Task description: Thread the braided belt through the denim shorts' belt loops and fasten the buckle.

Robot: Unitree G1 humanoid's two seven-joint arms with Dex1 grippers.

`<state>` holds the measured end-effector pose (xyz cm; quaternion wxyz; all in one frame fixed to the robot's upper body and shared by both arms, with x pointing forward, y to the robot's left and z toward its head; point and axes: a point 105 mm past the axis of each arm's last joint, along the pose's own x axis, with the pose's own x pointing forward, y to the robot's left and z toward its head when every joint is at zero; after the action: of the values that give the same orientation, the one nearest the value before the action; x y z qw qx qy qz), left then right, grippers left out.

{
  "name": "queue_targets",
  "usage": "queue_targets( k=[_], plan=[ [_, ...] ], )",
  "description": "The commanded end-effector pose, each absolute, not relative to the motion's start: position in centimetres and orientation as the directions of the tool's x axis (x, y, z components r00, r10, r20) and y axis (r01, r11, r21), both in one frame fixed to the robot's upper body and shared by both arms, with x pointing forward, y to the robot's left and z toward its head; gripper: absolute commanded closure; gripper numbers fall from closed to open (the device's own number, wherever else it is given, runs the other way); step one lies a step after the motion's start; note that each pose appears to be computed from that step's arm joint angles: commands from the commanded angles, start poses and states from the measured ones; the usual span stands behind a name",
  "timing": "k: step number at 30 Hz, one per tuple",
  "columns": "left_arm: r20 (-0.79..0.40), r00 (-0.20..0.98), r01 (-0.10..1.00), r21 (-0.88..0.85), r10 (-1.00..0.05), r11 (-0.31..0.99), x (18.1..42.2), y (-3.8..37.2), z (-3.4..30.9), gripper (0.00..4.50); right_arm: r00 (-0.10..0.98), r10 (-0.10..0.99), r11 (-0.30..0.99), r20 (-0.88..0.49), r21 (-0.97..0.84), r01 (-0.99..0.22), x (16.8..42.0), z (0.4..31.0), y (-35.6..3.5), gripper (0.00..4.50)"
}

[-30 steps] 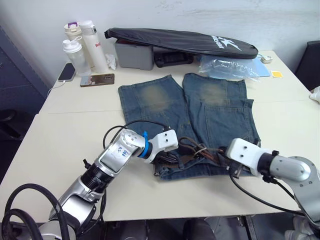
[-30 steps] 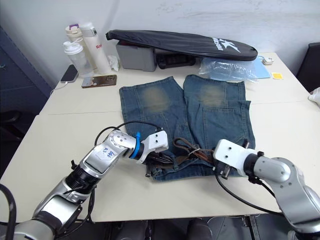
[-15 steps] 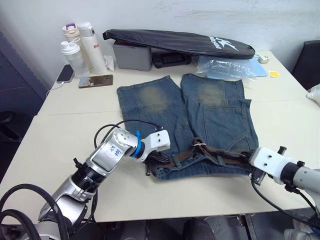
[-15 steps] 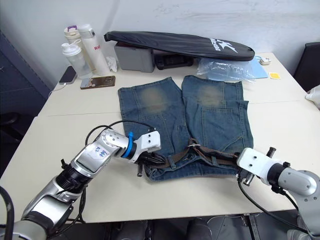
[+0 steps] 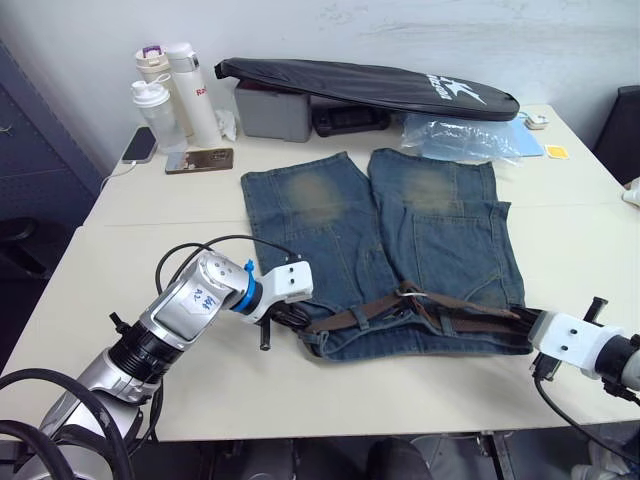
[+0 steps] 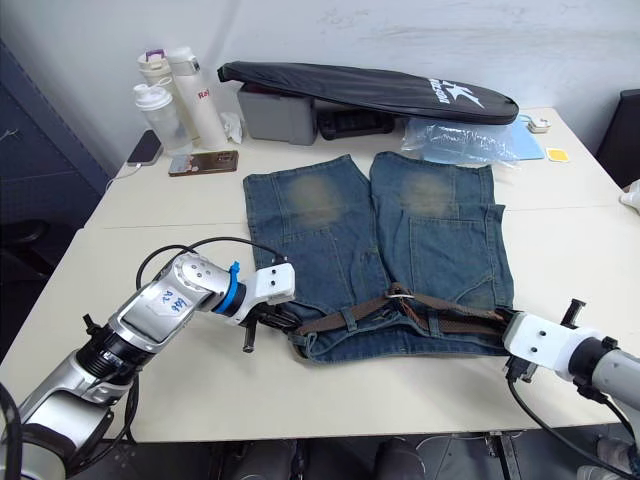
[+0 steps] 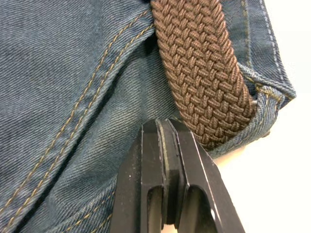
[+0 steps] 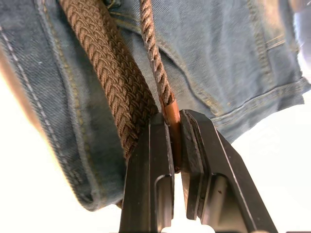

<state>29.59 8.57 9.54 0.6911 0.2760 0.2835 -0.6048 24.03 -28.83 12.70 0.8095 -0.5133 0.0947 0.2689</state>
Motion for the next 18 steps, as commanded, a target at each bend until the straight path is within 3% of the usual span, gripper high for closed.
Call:
queue_targets(
  k=[1,5,10,14,18],
  plan=[
    [-0.764,0.074,0.992,-0.009,-0.640,0.126,29.0,9.4,8.0,4.45,0.869,0.303,0.302,-0.391,-0.825,-0.477,24.1,14.1,-29.7,4.50],
    [-0.693,0.122,0.983,-0.014,-0.710,0.182,30.7,8.8,10.4,4.45,0.859,0.338,0.309,-0.384,-0.817,-0.487,24.3,13.6,-28.3,4.50],
    [-0.502,0.148,0.974,-0.075,-0.852,0.214,32.6,7.2,15.9,4.45,0.846,0.369,0.329,-0.385,-0.797,-0.506,24.2,12.7,-26.8,4.50],
    [-0.424,0.078,0.984,-0.111,-0.902,0.137,31.5,4.7,17.7,4.45,0.843,0.375,0.338,-0.386,-0.790,-0.512,24.2,12.4,-26.2,4.50],
    [-0.481,0.011,0.996,-0.077,-0.877,0.054,29.8,2.8,16.1,4.45,0.843,0.375,0.341,-0.385,-0.789,-0.511,24.3,12.4,-26.0,4.50]
  ],
)
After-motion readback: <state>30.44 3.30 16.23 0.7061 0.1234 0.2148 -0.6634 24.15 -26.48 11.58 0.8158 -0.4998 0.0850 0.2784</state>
